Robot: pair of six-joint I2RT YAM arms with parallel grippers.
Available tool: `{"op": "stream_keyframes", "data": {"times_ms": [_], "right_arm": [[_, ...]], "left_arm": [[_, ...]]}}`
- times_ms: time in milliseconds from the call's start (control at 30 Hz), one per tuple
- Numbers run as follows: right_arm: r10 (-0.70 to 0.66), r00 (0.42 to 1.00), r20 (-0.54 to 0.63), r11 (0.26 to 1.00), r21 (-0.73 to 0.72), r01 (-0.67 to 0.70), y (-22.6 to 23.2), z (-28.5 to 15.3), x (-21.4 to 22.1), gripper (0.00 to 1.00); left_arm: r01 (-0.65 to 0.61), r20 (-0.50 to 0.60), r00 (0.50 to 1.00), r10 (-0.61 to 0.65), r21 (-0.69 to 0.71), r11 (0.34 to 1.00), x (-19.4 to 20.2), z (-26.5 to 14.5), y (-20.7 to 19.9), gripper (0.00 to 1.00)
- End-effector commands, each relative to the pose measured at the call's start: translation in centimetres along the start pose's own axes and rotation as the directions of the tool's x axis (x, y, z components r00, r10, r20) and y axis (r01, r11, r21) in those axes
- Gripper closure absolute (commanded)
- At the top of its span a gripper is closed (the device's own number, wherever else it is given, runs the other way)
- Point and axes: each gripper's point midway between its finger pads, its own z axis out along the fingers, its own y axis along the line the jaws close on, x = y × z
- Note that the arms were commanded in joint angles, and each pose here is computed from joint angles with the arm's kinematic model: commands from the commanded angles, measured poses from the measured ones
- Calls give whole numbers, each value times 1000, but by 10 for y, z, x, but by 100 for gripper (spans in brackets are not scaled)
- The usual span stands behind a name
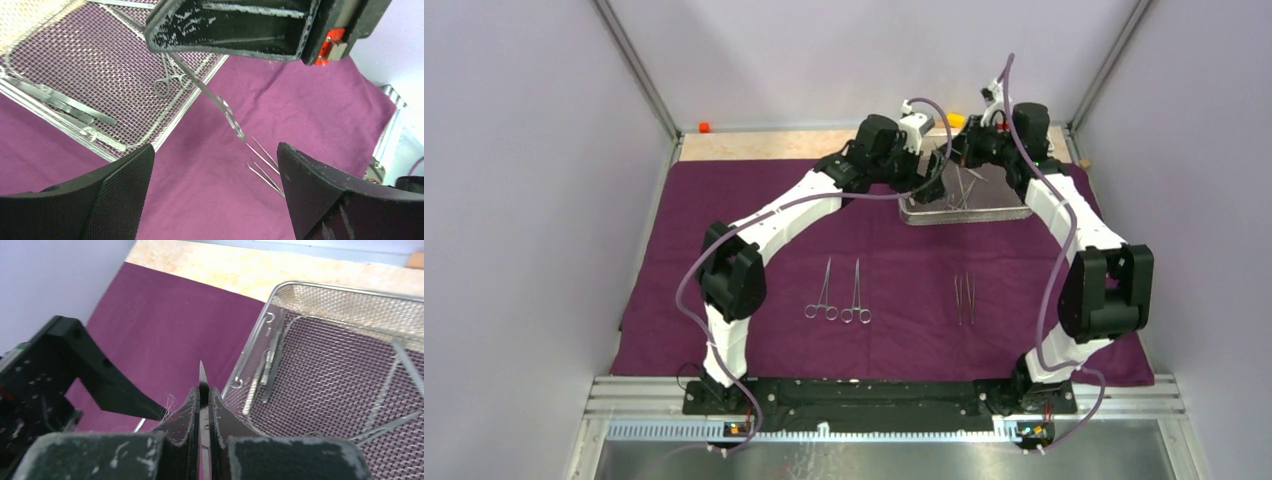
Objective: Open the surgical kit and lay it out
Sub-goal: Place the medical item in the surgical kit.
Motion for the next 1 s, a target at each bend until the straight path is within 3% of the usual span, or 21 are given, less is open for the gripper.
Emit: {"op": "stream_keyframes", "data": {"times_ms": [0, 200, 667, 967], "right_arm": [[48, 993, 112, 991, -130, -33, 40, -19, -28, 100], [84, 988, 130, 965, -258, -48, 66, -33, -17, 100], [134, 979, 154, 893, -447, -52, 112, -54, -4, 100], [134, 975, 179, 839, -545, -16, 140, -65, -4, 100]], "left_arm": [[46, 77, 996, -53, 89, 995, -28, -8, -15, 4], [101, 95, 987, -127, 237, 966, -20, -35, -10, 6], [-87, 225, 974, -33, 502, 860, -10, -92, -47, 9], [-72, 230, 970, -82, 592, 802, -13, -93, -58, 13]]}}
